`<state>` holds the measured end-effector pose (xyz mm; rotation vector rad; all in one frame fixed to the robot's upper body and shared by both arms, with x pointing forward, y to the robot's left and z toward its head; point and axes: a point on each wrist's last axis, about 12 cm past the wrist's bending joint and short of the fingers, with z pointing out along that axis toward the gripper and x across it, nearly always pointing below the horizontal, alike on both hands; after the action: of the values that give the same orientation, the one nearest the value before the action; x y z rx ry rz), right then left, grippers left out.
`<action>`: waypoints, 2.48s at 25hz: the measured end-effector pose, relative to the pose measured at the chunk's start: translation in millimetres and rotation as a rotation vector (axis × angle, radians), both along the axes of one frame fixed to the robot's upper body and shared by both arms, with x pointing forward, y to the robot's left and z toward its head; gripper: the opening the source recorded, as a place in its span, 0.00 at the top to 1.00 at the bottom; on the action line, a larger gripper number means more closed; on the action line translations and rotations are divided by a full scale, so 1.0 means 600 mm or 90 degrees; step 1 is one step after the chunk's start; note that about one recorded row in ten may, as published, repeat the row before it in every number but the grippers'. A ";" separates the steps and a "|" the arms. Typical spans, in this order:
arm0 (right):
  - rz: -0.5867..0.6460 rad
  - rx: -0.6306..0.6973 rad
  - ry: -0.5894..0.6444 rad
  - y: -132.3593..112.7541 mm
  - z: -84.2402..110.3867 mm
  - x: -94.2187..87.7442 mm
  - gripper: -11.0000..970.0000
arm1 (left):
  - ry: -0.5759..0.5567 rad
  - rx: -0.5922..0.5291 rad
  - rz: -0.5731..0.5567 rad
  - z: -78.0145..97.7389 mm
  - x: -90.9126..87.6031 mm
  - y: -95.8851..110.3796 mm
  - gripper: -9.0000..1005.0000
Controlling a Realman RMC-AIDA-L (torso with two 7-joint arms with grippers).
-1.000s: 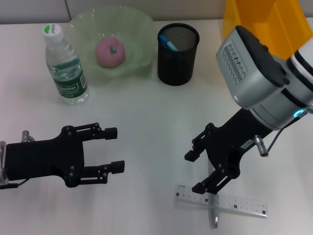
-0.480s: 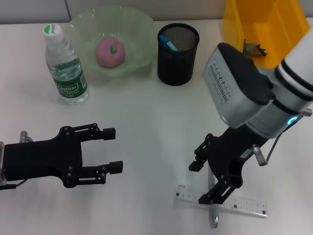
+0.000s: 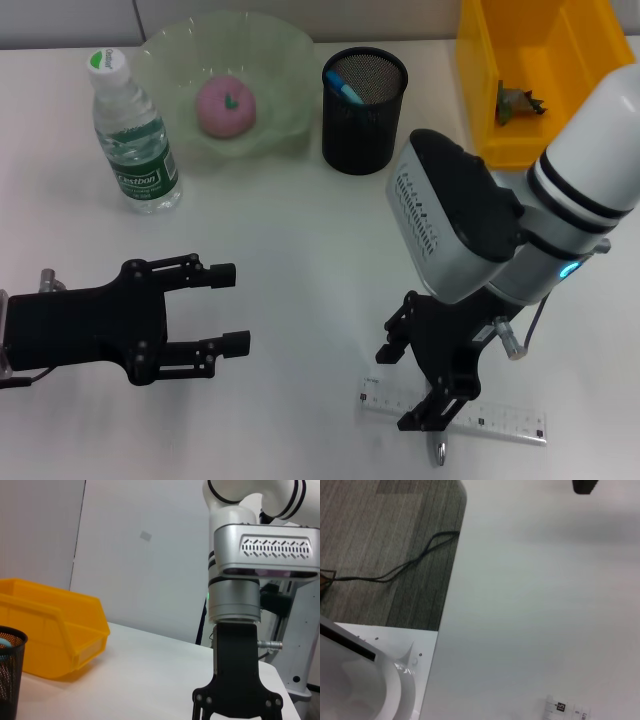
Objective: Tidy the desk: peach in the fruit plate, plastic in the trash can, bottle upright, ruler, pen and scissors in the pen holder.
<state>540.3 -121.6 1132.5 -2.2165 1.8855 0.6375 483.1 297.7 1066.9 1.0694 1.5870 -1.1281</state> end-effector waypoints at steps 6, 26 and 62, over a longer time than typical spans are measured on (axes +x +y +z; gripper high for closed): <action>0.007 0.000 -0.018 0.009 -0.008 -0.003 0.24 | 0.006 -0.001 0.000 -0.001 -0.001 -0.001 0.23; 0.032 -0.002 -0.040 0.028 -0.022 -0.013 0.24 | 0.015 -0.007 0.005 -0.002 -0.003 -0.004 0.23; 0.014 0.002 -0.051 0.031 -0.009 -0.009 0.75 | 0.012 -0.004 0.010 -0.004 -0.006 0.003 0.23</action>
<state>534.8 -103.0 1127.3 -2.2295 1.8229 0.5454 479.5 299.2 1064.8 1.0437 1.6026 -1.1346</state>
